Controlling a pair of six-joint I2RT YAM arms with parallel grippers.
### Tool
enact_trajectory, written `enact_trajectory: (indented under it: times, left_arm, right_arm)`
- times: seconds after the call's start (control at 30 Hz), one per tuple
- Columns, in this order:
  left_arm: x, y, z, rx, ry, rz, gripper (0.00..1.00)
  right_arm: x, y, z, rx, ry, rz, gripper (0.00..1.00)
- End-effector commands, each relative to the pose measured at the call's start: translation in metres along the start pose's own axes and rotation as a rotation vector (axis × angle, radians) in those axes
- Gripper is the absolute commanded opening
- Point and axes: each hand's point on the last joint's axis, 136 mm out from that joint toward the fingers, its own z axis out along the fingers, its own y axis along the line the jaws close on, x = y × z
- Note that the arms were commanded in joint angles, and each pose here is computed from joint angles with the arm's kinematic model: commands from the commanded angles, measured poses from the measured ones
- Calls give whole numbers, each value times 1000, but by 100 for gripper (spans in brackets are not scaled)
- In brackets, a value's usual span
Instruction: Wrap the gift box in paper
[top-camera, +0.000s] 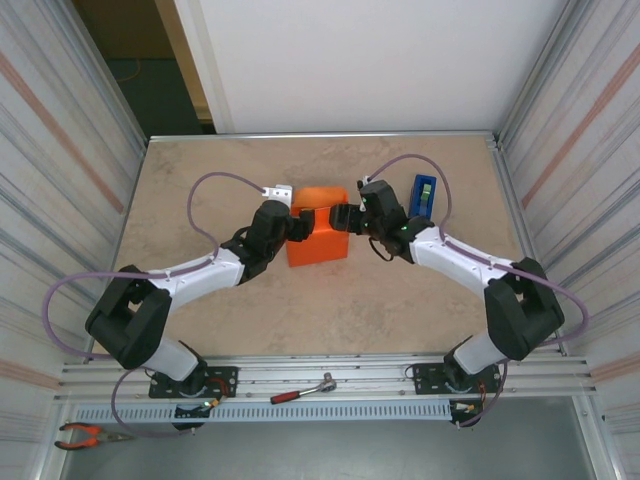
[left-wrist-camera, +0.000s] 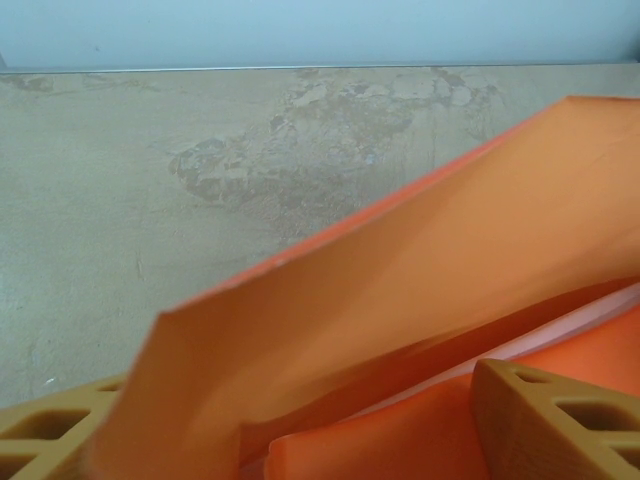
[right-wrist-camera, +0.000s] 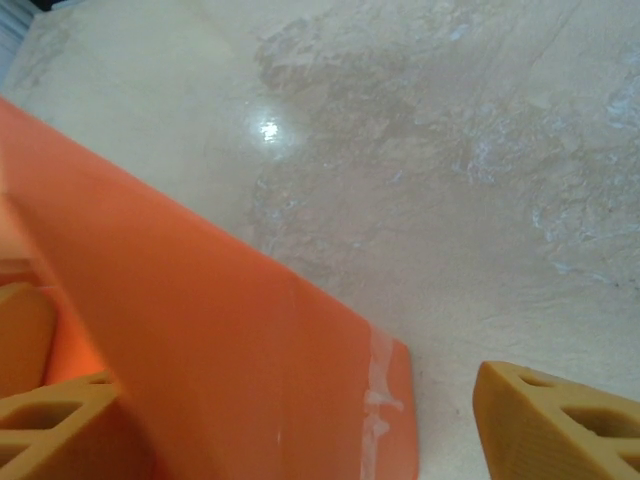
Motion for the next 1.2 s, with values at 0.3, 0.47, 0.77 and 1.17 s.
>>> enact_trajectory:
  times: [0.3, 0.47, 0.77, 1.17]
  left_arm:
    - [-14, 2, -12, 49, 24, -34, 82]
    - [-52, 25, -49, 56, -52, -205, 88]
    - [-35, 49, -79, 32, -99, -372, 82]
    - [-7, 16, -56, 2, -72, -260, 78]
  right_arm:
    - [30, -28, 14, 119, -6, 65, 63]
    - [39, -25, 13, 139, 8, 62, 62]
    - [49, -26, 15, 170, 22, 92, 61]
    - [71, -40, 21, 236, 92, 145, 60]
